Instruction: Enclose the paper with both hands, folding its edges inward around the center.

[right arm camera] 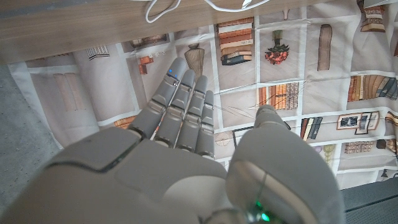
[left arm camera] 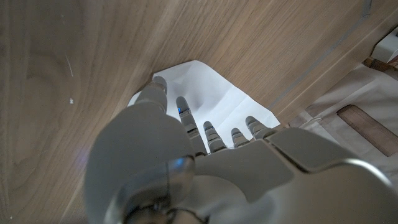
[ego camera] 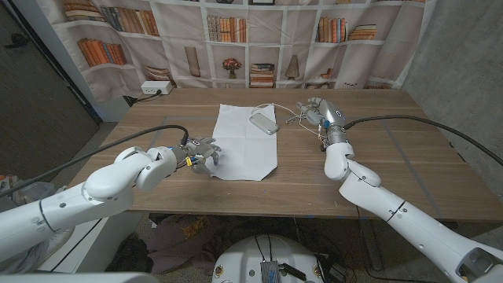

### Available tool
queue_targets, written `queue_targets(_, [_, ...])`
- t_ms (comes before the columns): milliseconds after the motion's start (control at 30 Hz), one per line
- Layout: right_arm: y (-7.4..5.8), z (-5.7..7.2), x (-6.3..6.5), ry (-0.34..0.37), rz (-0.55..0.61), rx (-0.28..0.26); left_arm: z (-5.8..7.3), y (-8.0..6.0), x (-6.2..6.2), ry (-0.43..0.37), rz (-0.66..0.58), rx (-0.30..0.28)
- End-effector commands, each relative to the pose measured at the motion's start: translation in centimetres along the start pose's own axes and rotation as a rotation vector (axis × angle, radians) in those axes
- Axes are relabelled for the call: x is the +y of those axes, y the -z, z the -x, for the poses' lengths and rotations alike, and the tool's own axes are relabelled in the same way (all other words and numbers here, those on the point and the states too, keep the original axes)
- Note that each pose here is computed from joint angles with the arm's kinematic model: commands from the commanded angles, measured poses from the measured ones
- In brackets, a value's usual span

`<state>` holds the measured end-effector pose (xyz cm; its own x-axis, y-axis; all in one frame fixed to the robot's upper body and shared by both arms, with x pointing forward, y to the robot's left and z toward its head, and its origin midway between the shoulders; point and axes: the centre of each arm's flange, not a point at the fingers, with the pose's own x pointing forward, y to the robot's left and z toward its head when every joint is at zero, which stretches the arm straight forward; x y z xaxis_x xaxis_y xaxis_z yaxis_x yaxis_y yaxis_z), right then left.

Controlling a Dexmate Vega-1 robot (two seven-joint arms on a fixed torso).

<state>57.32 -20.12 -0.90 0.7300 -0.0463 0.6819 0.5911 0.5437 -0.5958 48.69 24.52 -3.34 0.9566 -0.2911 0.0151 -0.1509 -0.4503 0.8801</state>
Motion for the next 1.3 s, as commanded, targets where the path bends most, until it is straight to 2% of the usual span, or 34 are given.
queue_targets(33, [0.5,-0.1,0.0,0.001,0.002,0.011,-0.2,0.2,-0.2,0.066,-0.051,0.004])
queue_targets(400, [0.6,-0.1,0.1,0.000,0.002,0.016,-0.4,0.4,-0.2,0.074,-0.090,0.024])
queue_targets(933, [0.9,0.0,0.0,0.008,0.008,0.032,-1.4,-0.2,-0.1,0.027,-0.118,-0.002])
queue_targets(1300, [1.0,-0.1,0.0,0.009,0.012,0.034,-1.8,-0.6,-0.6,0.039,-0.121,-0.035])
